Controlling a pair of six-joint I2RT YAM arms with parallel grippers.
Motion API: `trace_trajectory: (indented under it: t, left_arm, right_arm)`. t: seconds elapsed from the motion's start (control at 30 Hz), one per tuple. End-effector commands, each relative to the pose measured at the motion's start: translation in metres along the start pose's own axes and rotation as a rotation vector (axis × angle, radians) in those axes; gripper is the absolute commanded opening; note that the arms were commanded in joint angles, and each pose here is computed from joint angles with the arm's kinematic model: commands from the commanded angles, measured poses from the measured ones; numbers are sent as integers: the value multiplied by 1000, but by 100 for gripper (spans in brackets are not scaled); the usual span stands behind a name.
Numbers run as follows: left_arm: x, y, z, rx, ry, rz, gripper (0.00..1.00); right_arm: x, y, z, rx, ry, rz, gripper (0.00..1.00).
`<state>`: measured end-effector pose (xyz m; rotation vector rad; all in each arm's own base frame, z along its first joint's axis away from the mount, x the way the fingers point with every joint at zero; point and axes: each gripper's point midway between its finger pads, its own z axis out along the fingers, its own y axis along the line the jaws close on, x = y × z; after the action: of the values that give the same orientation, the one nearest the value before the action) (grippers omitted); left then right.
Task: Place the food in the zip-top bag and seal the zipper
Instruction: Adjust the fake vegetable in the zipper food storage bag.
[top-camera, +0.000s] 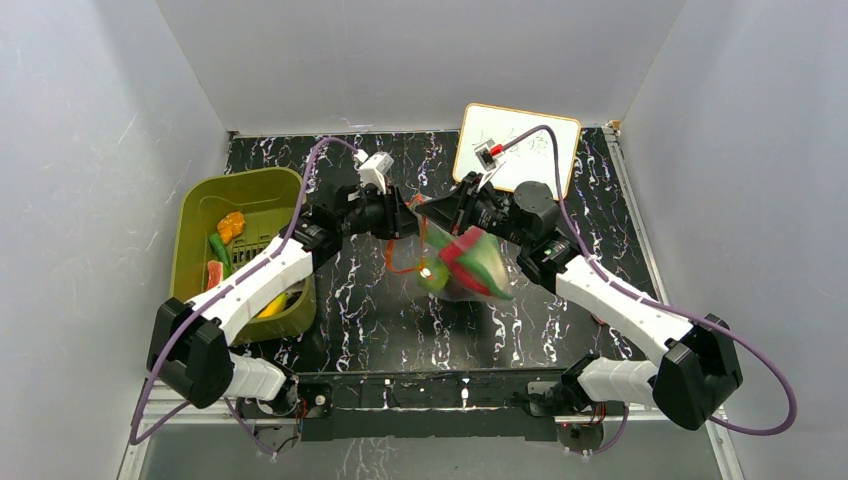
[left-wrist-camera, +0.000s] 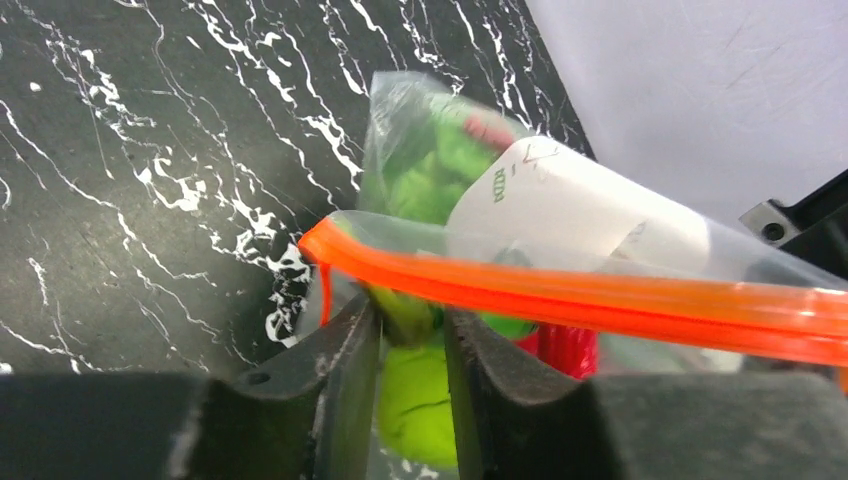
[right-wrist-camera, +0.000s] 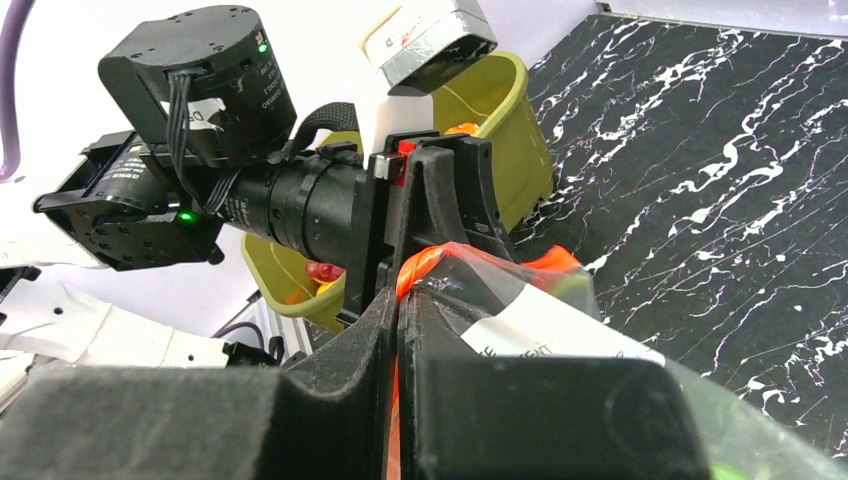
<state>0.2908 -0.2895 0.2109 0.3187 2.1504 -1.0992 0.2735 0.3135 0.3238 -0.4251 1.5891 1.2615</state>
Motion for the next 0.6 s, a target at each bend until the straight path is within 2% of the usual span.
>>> trace_trajectory:
  t: [0.0,0.07,0.13,0.4,0.57]
  left_arm:
    - [-25,-33,-27,40,-55,41,34]
    - [-26,-39,-38,42,-60,40,43]
    - [-26,-41,-50,19,-72,38,47]
    - [-39,-41,-102,-127,-136,89,54]
    - [-40,-32,-120,-218,-128,134,56]
  right_arm:
    - [-41,29,-8,-50,-128,-74,0]
    - [-40,22,-8,-11,-126,-63,0]
    - [-39,17,-9,13,-125,-58,0]
    - [-38,12,-11,40,-132,-46,0]
    - [-38,15,-11,27,-123,-44,0]
